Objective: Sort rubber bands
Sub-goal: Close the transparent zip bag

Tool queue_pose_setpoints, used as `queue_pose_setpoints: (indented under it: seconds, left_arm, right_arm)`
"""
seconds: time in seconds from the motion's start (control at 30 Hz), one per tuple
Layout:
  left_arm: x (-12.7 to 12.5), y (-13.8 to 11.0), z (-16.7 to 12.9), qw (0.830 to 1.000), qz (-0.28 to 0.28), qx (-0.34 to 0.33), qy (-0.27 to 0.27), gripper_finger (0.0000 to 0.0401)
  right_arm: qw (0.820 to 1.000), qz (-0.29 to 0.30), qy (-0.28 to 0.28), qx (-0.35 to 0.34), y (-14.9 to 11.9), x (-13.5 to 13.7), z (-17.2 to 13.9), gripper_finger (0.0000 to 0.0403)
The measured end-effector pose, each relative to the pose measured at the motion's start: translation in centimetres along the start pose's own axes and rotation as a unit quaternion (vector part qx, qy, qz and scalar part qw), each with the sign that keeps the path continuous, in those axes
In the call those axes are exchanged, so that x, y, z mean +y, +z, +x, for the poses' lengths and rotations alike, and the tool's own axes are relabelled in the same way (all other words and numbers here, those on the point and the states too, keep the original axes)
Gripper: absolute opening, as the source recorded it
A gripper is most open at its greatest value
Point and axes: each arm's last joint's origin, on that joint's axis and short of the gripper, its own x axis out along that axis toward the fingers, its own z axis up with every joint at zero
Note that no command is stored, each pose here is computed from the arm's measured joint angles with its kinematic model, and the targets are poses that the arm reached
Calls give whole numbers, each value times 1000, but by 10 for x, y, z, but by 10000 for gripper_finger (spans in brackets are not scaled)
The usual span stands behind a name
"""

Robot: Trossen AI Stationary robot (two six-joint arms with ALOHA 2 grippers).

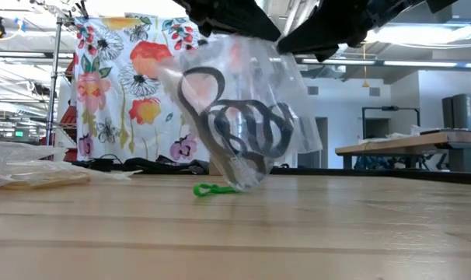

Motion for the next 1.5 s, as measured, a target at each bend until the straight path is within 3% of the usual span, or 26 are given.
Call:
queue_pose_setpoints:
  seconds: [0.2, 0.37, 0.73, 1.03, 1.23, 1.5]
  left_arm:
    - [-4, 17, -25, 999, 0, -40, -4, 0]
    - [-6, 33, -41, 996, -18, -80, -17, 0]
    - [-6, 27, -38, 998, -5, -64, -17, 5]
    - [-2, 10, -13, 997, 71, -21, 1, 97]
    - [7, 8, -5, 999, 19, -14, 27, 162]
    - [10, 12, -7, 999, 2, -28, 19, 185]
  right_arm:
    - [1000, 2, 2, -8, 3, 0, -1, 17]
    - [999, -7, -4, 31, -9, -1, 2, 17]
    - [1000, 5, -6, 19, -5, -2, 1, 17]
    - [1000, 6, -6, 16, -4, -2, 1, 17]
    - [998, -2, -8, 59, 20, -3, -5, 17]
    - [994, -18, -10, 103, 51, -6, -18, 17]
